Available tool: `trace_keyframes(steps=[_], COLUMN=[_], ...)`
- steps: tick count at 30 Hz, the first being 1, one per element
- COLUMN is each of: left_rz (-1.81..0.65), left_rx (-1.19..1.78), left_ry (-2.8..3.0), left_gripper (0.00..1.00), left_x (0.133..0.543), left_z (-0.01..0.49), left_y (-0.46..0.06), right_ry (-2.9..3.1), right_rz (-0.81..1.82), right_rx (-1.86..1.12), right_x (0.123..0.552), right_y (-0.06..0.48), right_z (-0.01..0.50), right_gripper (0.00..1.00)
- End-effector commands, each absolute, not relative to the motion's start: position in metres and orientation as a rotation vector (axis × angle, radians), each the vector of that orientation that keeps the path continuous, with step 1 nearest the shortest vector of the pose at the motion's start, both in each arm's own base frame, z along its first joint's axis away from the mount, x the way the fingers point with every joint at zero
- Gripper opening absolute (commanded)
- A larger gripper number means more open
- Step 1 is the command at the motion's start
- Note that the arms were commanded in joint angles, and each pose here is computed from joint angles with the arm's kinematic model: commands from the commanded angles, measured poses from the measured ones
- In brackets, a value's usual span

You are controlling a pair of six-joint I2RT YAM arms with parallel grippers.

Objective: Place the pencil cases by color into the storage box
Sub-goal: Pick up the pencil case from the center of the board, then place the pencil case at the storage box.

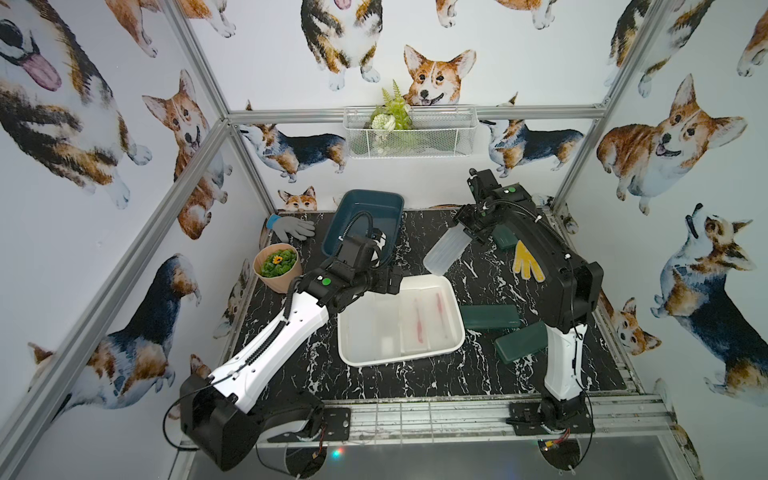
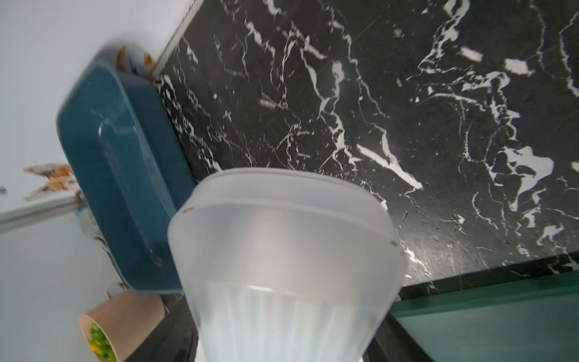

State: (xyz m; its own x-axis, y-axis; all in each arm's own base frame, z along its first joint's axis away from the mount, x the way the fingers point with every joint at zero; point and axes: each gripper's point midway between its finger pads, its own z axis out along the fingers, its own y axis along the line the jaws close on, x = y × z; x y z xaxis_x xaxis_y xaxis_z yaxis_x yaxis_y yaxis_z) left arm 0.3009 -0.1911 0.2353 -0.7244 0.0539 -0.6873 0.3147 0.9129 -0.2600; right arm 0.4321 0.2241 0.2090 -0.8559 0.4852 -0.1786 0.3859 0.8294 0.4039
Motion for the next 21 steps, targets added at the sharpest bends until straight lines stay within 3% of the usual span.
trace_keyframes(steps=[1,12,21], left_rz=[-0.502,-0.562,-0.526], left_rx=[0.126,-0.084,-0.165], left_ry=[2.399,2.457,2.476], left_gripper=[1.0,1.0,1.0], left_x=[0.297,0.289,0.284], left_z=[0.227,0.21,0.203], left_y=[-0.176,-0.146,-0.125], right_ry=[2.814,2.888,2.99], right_rz=[0.4,0.276,0.236], right_rx=[0.42,-0.03,-0.168], right_x=[0.406,0.353,0.322], right_y=[0.228,0.292,0.319], right_z=[0.21,0.197,0.162], right_gripper=[0.6,0.59,0.59])
